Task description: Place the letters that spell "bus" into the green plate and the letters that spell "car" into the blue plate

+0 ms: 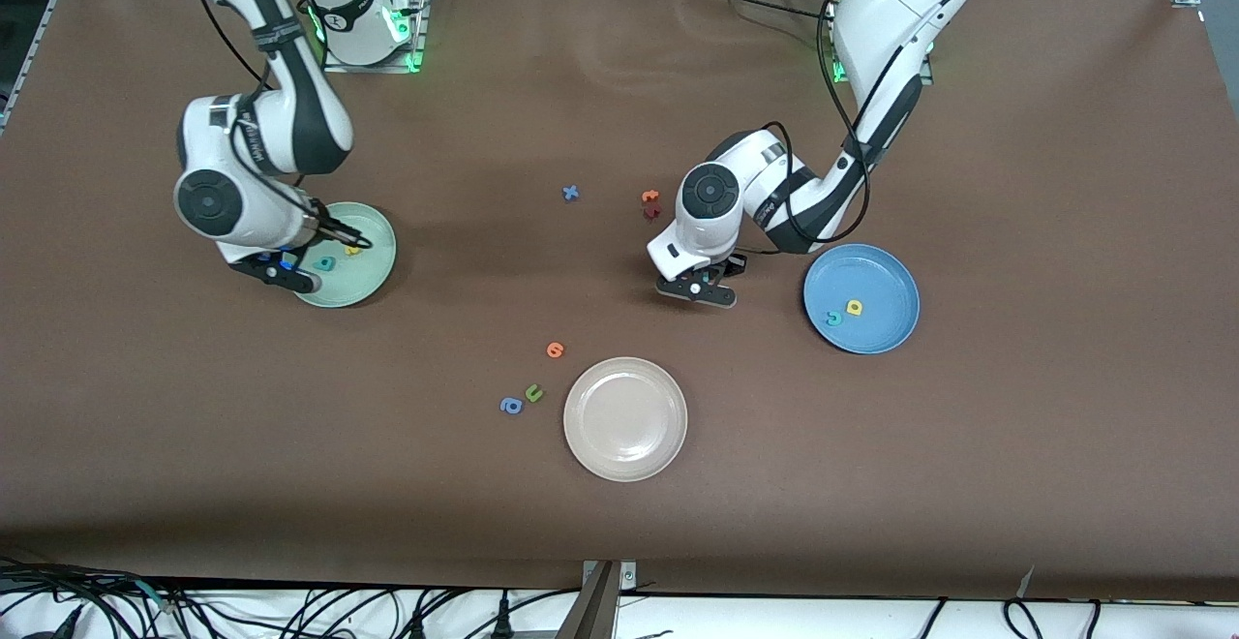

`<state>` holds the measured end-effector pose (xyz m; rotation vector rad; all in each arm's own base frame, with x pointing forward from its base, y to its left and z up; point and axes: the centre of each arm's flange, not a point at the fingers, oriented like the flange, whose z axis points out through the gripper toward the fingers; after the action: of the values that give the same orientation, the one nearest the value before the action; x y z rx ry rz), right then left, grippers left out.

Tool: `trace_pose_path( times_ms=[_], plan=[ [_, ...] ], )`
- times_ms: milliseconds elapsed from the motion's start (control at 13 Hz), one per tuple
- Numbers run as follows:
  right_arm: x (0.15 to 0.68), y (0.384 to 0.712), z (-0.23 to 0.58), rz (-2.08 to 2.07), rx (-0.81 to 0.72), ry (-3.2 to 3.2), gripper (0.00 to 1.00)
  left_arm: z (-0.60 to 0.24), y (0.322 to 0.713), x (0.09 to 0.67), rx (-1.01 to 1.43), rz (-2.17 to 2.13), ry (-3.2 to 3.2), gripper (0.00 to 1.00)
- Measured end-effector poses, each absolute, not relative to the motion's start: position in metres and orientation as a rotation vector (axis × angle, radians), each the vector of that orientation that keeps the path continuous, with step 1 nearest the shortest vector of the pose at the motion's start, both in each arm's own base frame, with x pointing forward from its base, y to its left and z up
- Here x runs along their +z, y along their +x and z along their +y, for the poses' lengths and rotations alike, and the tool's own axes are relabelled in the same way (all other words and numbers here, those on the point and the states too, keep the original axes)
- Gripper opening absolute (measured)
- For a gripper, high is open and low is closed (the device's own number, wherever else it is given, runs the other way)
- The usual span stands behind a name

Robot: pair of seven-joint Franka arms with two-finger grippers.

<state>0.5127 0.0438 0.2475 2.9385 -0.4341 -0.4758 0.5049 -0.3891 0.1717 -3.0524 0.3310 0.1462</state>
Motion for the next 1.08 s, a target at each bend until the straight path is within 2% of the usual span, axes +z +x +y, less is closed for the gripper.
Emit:
trace_pose_path(
  times_ms=[77, 154, 386, 463, 694, 926, 1080],
  plan=[
    [0.236, 0.505, 0.029, -0.413, -0.478, 2.946, 0.26, -0.389, 0.505, 0.172, 0.15, 0.329, -3.049, 0.3],
    [0.224, 0.496, 0.02, -0.403, -0.47, 2.95, 0.26, -0.389, 0.505, 0.173, 0.158, 0.329, -3.043, 0.25],
    [0.198, 0.481, 0.014, -0.392, -0.463, 2.949, 0.27, -0.386, 0.506, 0.176, 0.17, 0.322, -3.027, 0.25],
    [0.198, 0.482, 0.014, -0.392, -0.454, 2.951, 0.31, -0.386, 0.506, 0.178, 0.168, 0.322, -3.027, 0.25],
    [0.218, 0.495, 0.015, -0.392, -0.387, 2.976, 0.63, -0.385, 0.506, 0.178, 0.17, 0.322, -3.026, 0.25],
    [0.276, 0.524, 0.02, -0.394, -0.404, 2.986, 0.98, -0.386, 0.506, 0.177, 0.171, 0.322, -3.026, 0.27],
    [0.337, 0.549, 0.023, -0.396, -0.437, 2.984, 1.0, -0.386, 0.506, 0.176, 0.172, 0.323, -3.026, 0.29]
  ],
)
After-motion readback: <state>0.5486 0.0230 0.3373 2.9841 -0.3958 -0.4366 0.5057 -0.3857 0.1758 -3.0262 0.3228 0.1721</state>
